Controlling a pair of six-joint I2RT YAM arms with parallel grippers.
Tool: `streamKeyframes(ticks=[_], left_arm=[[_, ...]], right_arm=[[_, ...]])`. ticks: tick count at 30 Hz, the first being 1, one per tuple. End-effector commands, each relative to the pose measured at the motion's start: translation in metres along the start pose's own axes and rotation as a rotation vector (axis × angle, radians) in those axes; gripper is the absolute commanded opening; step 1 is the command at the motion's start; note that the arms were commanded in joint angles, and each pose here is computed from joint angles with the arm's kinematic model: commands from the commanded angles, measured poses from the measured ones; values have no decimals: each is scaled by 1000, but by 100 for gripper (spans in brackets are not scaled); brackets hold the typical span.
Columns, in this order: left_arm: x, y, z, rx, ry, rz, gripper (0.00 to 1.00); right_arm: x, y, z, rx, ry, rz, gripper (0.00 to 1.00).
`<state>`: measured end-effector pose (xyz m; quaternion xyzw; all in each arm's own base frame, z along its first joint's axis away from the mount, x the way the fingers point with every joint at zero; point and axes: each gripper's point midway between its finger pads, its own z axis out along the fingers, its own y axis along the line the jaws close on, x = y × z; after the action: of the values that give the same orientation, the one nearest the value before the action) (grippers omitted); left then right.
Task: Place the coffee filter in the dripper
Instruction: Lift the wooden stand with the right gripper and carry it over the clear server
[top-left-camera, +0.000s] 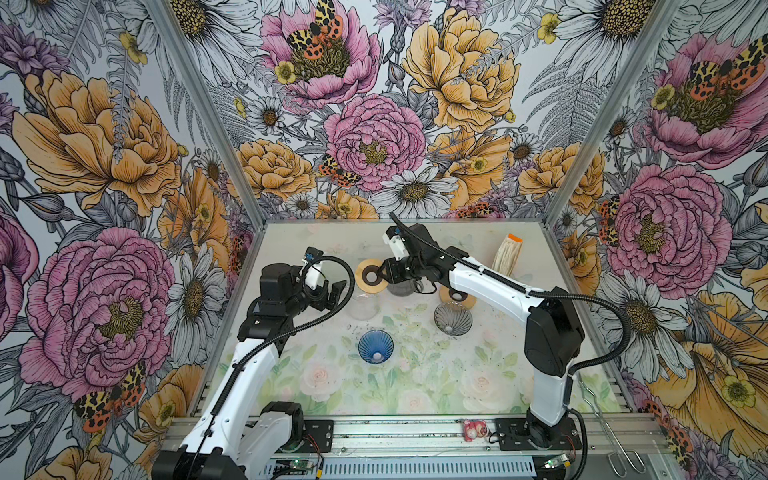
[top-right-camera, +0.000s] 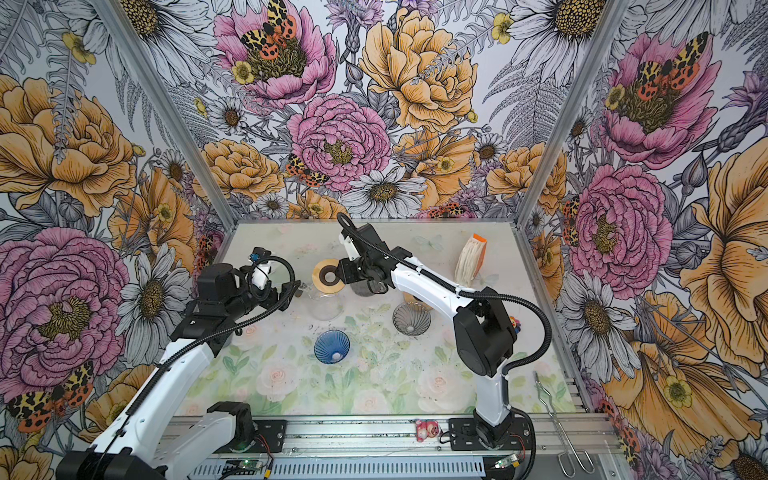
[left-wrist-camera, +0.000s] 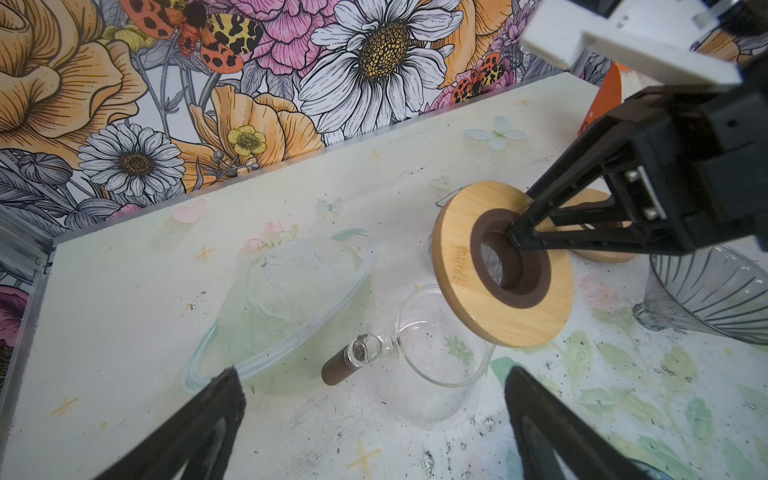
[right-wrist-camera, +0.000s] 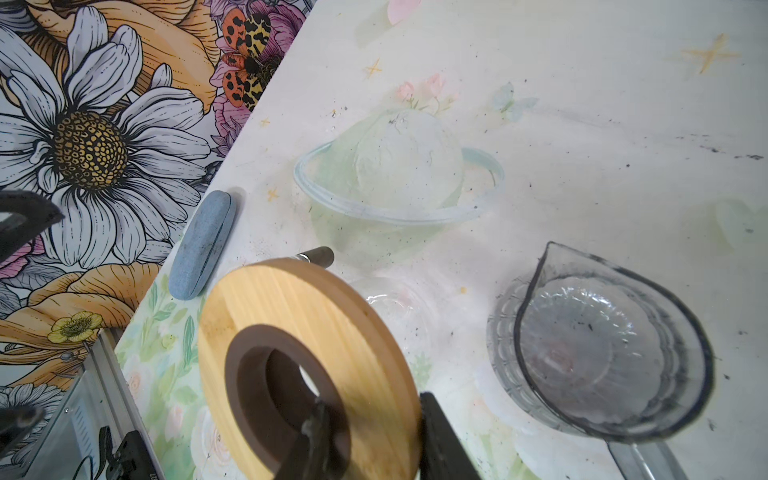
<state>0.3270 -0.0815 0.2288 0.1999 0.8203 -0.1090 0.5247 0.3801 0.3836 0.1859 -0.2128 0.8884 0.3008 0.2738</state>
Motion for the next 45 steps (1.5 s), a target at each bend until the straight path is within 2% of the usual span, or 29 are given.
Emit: streamKeyframes(ticks=[1, 7, 25, 45], left_arm=[[13, 5, 5, -18, 23, -25, 99], [15, 10, 6, -39, 32, -24, 99], [18, 17, 15, -61, 42, -57, 99], [19, 18, 18, -63, 44, -62, 99]], right_arm=[[-10, 9, 8, -31, 11, 1, 16], [-4, 5, 27, -29, 43, 28, 16], [4, 10, 53, -27, 77, 63, 18], [1, 2, 46, 51, 52, 64, 24]])
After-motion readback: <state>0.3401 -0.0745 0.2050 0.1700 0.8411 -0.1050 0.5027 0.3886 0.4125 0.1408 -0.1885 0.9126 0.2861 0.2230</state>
